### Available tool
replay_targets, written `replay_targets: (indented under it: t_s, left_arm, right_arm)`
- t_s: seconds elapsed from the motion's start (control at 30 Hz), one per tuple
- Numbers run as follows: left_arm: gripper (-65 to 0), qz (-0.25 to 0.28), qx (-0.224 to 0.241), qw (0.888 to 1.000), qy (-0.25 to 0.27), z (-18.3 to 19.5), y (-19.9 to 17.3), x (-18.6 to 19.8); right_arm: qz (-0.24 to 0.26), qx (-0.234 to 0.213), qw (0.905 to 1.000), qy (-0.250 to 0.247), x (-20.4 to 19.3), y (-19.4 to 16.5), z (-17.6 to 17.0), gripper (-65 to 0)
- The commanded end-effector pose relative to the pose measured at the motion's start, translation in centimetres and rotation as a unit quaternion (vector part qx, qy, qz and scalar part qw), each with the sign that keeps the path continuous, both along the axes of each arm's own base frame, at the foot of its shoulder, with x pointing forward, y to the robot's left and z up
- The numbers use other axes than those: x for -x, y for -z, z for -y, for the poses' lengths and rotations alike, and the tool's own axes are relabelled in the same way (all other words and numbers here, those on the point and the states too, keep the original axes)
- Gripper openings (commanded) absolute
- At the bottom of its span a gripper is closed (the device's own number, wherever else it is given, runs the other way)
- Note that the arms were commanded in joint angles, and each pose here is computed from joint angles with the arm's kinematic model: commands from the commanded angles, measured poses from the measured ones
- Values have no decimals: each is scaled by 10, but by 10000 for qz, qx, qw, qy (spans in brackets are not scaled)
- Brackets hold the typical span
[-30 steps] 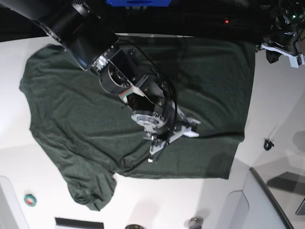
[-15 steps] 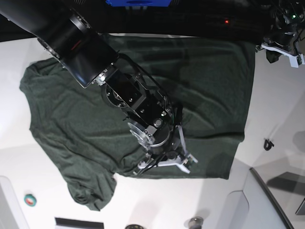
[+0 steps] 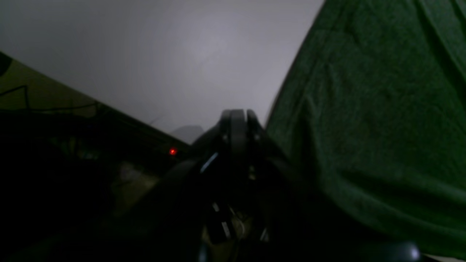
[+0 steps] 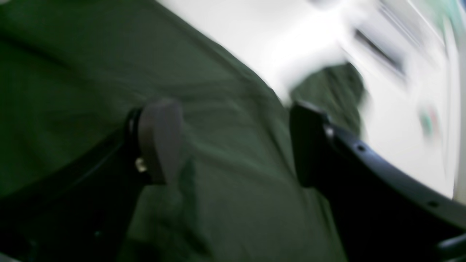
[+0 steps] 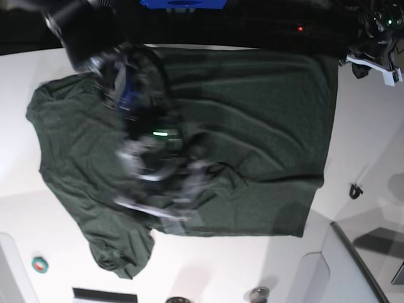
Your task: Layout the t-shirt on the table in an organized manner, then fold the t-shirt properly
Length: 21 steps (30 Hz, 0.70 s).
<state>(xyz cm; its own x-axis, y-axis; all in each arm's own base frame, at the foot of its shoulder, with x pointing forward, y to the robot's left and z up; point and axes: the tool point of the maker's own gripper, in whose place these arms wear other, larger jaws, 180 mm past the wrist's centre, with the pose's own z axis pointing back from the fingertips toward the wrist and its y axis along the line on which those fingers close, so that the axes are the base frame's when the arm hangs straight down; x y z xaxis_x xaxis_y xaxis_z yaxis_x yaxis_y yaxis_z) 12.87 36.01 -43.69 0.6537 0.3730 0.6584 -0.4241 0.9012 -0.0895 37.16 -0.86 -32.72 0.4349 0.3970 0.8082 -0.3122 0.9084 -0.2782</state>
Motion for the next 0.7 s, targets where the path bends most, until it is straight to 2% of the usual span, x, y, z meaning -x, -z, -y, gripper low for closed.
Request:
replay_targets:
  t_s: [0.0,0.07,0.13,0.2,0.23,0.3,0.33,0.37,0.47,0.5,0.53,0.6,0.67]
  left_arm:
    - [-650,144,-187,9997,42,-10,-13,-6]
    - [-650,115,-157,9998,35,-10,-11,-4]
    - [-650,112,-131,9998,45,-9,-10,-3]
    - [-650,146,-82,9998,143,-4,-10,-4]
    - [-650,161,-64,9996,216,-2,-10,-5]
    - [-650,165,-53,9996,226,-1,-10,-5]
    - [-650,159,-49,9996,223,-1,-9,-4]
    - [-620,159,-49,9996,223,-1,-9,-4]
    - [-408,233,74,9996,156,5,-7,-5]
    - [-359,280,136,9994,133,7,-7,-5]
    - [-316,358,226,9991,85,8,-8,-6]
    - [-270,512,426,9978,-23,10,-9,-7]
    - [-265,543,586,9967,-136,10,-5,-5]
  right_arm:
    - [86,-320,9992,224,2,-10,15,-254]
    - [-170,-821,9939,717,19,0,59,-231]
    - [-459,-1480,9770,1466,42,17,117,-215]
    - [-588,-2276,9440,2317,69,33,174,-213]
    - [-619,-2705,9206,2749,88,42,202,-213]
    - [-751,-3286,8824,3282,123,59,236,-213]
    - [-871,-3482,8686,3416,136,66,246,-215]
    - [-1016,-3610,8589,3489,149,71,255,-215]
    - [-1363,-4015,8273,3685,171,96,264,-215]
    - [-1397,-4078,8198,3770,176,103,266,-215]
    - [-1442,-4106,8169,3786,179,108,266,-215]
    - [-1532,-4114,8172,3735,183,115,263,-215]
    - [-1549,-4083,8199,3702,183,116,265,-216]
